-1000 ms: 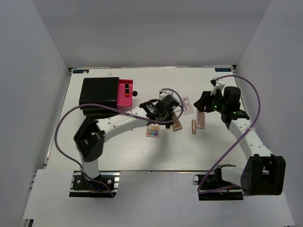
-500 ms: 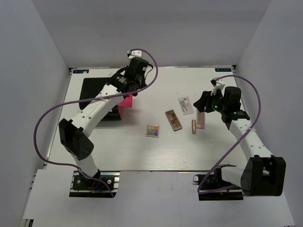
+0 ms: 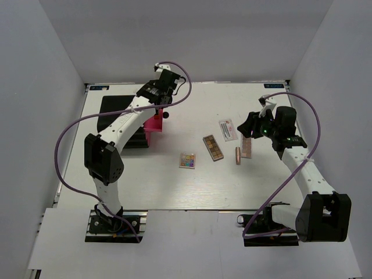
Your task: Organize the makeup
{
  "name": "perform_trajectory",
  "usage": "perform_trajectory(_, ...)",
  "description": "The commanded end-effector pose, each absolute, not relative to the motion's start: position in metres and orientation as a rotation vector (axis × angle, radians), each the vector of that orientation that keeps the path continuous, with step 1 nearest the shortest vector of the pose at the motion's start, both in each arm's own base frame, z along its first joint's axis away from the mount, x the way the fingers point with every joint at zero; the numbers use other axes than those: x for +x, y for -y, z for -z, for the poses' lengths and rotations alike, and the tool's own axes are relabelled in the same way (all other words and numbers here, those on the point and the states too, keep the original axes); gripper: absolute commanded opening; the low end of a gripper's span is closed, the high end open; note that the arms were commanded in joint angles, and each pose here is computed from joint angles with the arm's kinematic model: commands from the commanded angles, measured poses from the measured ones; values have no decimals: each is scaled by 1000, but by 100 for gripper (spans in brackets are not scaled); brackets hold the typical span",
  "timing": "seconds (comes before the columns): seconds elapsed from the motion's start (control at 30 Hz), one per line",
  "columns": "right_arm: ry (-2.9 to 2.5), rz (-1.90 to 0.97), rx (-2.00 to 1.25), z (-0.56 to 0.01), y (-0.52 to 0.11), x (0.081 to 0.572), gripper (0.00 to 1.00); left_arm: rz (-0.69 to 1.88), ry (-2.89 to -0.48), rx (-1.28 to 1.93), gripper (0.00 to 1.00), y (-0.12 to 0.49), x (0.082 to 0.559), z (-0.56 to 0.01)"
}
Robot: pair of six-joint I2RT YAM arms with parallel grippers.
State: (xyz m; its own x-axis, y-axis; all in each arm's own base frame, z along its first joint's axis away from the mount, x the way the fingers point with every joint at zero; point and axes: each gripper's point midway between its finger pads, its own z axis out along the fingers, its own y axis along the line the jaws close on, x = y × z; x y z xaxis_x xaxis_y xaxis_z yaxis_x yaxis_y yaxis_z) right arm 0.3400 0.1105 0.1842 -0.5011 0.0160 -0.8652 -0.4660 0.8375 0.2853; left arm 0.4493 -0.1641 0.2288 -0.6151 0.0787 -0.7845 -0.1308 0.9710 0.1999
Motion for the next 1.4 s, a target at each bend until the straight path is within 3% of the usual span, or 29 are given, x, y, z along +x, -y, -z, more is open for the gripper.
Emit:
perform_trajectory(0.0,-1977,-628,-343,-198,-113,342,54,-410,-2135,-61,10,143,457,-253)
perform_trajectory(0.83,-1984,-628,-337,-197,-113,343,54,-555,-2189,12,18,130,466,-214)
perform_trajectory(0.93,-1981,-626,-336,-197,-113,343,54,-561,-2190,12,24,130,467,-213)
perform_trajectory(0.97,-1984,-627,-335,-197,-113,343,54,-561,-2189,10,35,129,466,-214)
perform_trajectory(1.23,-1985,-628,-330,-197,-112,343,54,-561,-2190,7,54,128,464,-217)
perform_trajectory(1.37,-1985,-631,-330,-197,-113,343,54,-534,-2176,-2,56,130,464,-229)
